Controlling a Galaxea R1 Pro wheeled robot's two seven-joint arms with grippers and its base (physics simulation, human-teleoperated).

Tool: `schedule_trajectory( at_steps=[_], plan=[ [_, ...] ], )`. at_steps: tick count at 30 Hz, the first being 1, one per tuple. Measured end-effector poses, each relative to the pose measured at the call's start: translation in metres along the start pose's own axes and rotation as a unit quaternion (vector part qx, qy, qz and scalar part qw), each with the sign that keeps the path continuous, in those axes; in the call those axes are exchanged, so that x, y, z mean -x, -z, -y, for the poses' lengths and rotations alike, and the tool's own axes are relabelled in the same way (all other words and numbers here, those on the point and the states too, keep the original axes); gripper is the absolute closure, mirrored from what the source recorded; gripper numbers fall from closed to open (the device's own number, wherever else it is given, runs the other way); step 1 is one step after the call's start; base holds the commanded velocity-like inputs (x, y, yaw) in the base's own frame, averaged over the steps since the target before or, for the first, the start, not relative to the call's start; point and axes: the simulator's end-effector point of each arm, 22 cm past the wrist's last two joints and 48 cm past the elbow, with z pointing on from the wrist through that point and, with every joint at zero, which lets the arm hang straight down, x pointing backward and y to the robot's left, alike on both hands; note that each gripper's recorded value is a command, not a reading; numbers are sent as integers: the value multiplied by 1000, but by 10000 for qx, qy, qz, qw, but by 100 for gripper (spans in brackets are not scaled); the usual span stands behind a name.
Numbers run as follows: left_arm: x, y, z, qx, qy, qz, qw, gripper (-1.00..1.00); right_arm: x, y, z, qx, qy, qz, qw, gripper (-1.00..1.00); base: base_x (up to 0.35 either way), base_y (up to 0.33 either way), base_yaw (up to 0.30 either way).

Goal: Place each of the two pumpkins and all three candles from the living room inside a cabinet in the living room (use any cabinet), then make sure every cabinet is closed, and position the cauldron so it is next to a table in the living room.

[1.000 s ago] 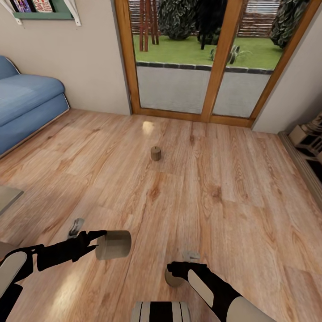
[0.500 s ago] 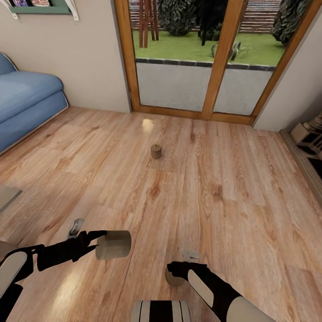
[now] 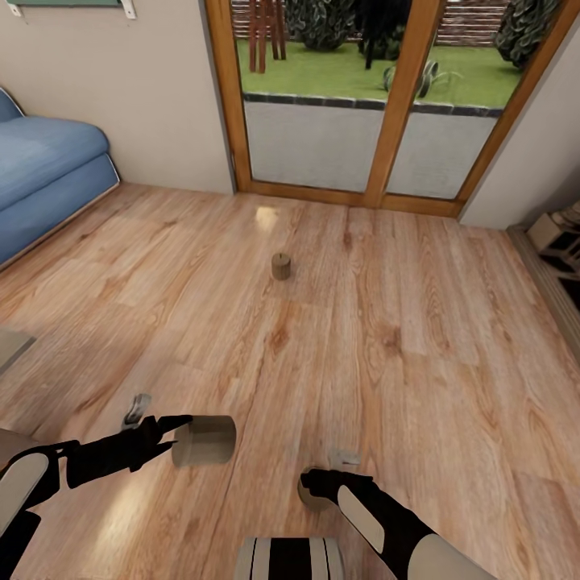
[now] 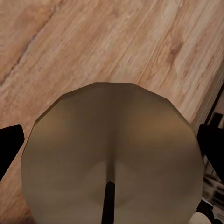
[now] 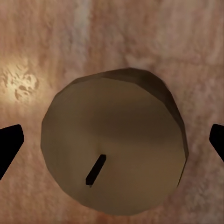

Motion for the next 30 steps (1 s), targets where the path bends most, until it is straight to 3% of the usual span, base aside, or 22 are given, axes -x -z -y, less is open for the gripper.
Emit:
schedule_trajectory(
  at_steps=[30],
  plan=[
    [-6, -11, -17, 107, 129, -119, 9998, 100, -15, -13, 4, -19, -70, -113, 9999, -100, 0, 0, 0]
  ],
)
